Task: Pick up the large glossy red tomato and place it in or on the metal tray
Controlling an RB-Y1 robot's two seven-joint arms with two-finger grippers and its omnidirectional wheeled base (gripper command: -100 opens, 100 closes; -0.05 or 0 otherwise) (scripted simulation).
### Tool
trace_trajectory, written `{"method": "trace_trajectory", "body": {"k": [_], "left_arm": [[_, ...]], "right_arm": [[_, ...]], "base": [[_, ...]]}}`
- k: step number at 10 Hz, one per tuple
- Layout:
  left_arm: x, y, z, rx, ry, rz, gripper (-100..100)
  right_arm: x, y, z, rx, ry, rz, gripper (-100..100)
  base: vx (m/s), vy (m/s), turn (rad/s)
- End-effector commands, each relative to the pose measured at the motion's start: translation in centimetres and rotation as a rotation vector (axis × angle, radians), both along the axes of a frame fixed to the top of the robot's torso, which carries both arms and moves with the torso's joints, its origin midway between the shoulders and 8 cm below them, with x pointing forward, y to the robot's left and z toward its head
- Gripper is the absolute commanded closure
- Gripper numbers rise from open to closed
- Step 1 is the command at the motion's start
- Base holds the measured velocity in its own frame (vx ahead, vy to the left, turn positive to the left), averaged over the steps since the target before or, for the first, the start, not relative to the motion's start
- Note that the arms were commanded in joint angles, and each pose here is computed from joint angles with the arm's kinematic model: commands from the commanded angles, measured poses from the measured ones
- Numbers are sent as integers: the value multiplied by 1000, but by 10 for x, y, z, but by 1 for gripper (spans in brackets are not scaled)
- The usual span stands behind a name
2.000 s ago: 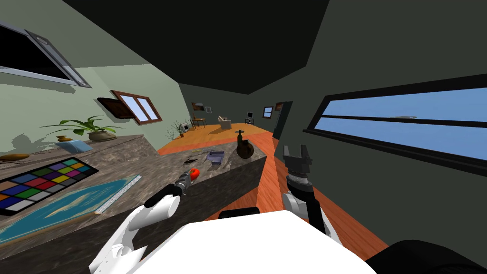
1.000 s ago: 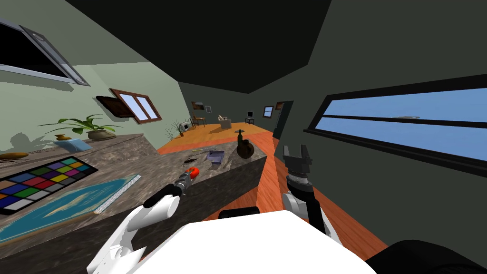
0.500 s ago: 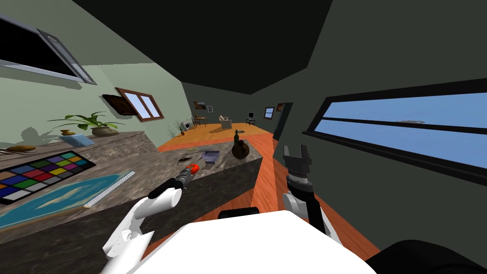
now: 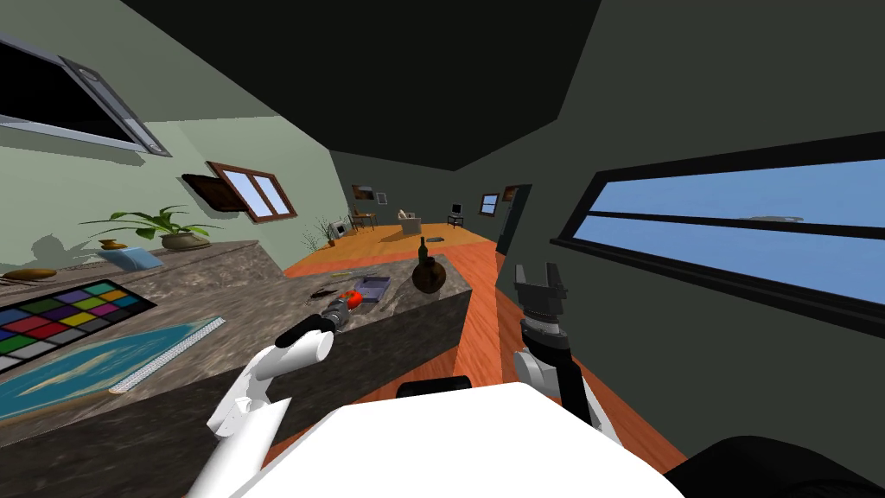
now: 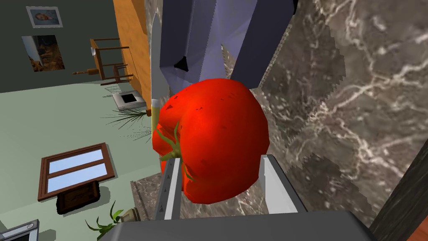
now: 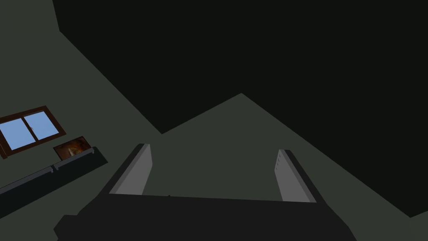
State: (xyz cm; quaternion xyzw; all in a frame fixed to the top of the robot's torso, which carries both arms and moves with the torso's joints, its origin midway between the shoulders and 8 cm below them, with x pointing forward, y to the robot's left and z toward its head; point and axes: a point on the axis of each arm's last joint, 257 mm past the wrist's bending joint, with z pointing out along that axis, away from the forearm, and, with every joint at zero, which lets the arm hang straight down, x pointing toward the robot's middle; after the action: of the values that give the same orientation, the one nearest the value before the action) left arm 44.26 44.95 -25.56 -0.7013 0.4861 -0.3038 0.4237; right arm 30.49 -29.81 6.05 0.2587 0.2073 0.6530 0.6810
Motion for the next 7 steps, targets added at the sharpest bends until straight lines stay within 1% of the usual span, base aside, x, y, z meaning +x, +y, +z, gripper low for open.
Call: {"method": "trace_trajectory", "body": {"k": [1, 2, 3, 5, 7], "left_arm": [[9, 1, 12, -9, -31, 10, 100], [13, 4, 24, -30, -72, 28, 100], [13, 5, 28, -45, -92, 39, 100], [10, 10, 33, -82, -134, 66, 100], [7, 13, 35, -114, -164, 89, 100]], "right_arm": [[0, 0, 0, 0, 0, 0, 0], [0, 0, 0, 0, 0, 0, 0], [0, 0, 0, 0, 0, 0, 0], [0, 0, 0, 0, 0, 0, 0], [0, 0, 0, 0, 0, 0, 0]], "base": [[65, -75, 9], [124, -62, -90], [148, -1, -99], [136, 41, -132], [112, 60, -134]]}}
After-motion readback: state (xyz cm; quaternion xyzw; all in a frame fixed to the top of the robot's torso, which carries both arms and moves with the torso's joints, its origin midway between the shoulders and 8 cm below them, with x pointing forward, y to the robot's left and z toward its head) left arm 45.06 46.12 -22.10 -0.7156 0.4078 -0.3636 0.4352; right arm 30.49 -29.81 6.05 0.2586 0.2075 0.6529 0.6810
